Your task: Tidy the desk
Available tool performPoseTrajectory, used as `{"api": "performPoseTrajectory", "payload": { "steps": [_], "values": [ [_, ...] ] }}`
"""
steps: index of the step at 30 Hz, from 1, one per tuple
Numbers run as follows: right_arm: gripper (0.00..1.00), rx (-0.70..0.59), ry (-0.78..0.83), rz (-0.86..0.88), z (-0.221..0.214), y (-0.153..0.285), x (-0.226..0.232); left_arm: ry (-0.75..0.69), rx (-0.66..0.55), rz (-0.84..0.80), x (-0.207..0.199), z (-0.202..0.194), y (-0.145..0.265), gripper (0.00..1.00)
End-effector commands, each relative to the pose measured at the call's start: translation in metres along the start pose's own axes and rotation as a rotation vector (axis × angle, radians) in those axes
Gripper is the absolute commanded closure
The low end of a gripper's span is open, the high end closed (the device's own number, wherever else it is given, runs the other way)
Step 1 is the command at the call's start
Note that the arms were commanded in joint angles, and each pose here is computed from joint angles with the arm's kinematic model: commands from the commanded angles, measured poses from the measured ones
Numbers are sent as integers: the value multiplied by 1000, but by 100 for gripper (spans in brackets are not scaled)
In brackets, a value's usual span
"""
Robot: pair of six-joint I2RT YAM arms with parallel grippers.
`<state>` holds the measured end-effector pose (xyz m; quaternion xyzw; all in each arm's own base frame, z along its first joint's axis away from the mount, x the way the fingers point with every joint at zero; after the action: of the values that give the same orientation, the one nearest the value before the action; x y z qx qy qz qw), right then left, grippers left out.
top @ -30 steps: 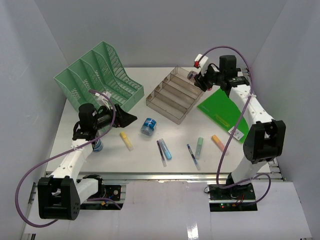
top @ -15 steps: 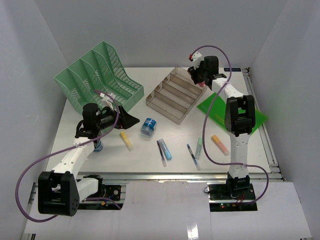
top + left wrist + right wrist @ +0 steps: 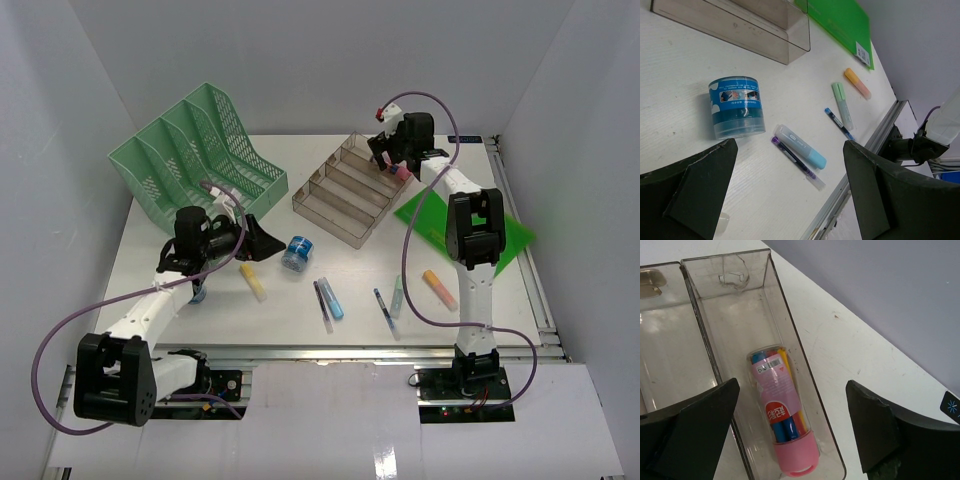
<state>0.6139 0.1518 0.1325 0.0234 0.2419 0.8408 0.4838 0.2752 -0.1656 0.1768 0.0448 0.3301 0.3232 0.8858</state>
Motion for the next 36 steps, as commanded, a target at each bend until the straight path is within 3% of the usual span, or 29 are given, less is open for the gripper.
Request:
{"api": "performPoseTrajectory", "payload": {
  "steps": [1,6,9,10,18,29,36],
  "values": [
    [3,-162,-11,97,80,75,5,-69,8,55,-4,7,-8,2],
    [5,-170,-66,499,73,173,69,-81,32,128,-6,-1,-12,2],
    [5,-159,-91,716,44,249,126,-43,32,191,-4,-4,-14,2],
    [5,-105,-133,752,8,258,144,-32,40,199,-5,-6,-14,2],
    [6,-104,-167,749,-47,309,173,-35,136,383,-3,-13,-17,2],
    [6,-189,-230,691,-54,330,153,-236,275,443,0,-2,-58,2],
    [6,-205,-232,677,-51,334,148,-278,368,471,14,-4,-83,6]
  ]
}}
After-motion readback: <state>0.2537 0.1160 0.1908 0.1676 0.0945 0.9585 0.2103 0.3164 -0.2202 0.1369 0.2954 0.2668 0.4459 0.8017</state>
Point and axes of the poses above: each gripper's point midway between its finger pads, its own y axis back along the fingers, its own x axis along the line the jaws close on, z = x × y, the point moved 2 cm from there along y, back along the fingers, and after that the axes turned 5 degrees about -y, right-handed, at the moved point
